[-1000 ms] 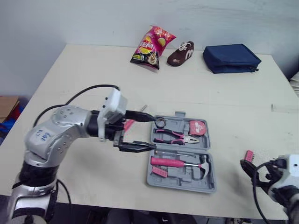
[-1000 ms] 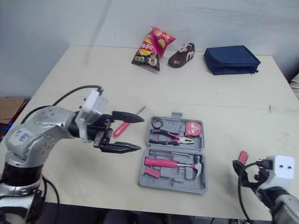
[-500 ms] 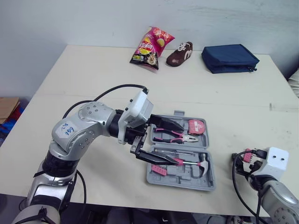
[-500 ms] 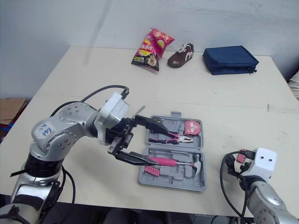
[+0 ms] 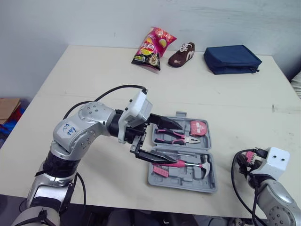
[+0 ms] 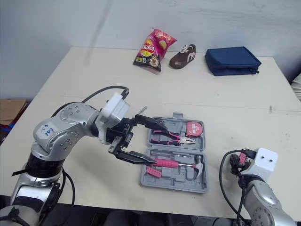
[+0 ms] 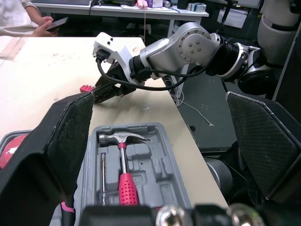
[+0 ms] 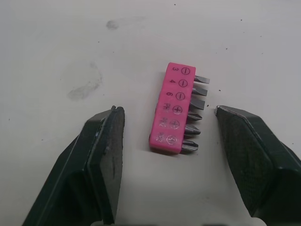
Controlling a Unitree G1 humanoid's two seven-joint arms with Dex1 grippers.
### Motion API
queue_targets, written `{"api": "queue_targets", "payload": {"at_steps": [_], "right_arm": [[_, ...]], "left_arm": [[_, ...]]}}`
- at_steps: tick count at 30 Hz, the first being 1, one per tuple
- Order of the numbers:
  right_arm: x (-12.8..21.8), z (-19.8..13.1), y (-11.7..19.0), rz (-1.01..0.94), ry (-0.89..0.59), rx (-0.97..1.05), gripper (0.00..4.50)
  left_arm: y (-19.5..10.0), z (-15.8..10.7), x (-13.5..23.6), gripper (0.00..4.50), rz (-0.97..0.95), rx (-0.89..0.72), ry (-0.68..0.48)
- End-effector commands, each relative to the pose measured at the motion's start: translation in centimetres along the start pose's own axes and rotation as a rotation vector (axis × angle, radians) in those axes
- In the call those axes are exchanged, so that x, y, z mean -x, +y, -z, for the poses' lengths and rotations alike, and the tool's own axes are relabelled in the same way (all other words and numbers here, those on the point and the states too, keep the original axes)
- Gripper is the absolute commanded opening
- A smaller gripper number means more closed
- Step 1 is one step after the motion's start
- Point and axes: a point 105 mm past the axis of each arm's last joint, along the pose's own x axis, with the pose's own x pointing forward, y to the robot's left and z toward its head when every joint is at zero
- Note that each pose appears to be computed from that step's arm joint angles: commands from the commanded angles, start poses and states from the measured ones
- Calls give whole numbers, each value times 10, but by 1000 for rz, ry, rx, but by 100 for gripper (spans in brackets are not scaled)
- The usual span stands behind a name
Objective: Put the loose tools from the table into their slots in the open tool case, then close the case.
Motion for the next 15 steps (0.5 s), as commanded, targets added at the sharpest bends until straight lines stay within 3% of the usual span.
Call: {"api": "queue_targets", "payload": {"at_steps": [1,4,8,15], "right_arm": [[1,10,-18,93,31,0,244],[3,5,-16,86,9,69,108],[14,-9,-8,-24,-37,280,108],[53,-45,36,-604,-38,581,108]], "left_arm": [[-2,-6,0,450,4,-57,7],[-1,-6,0,450,1,-63,8],[-4,-2,1,450,8,-57,27],[-17,26,12,450,61,-41,151]]}}
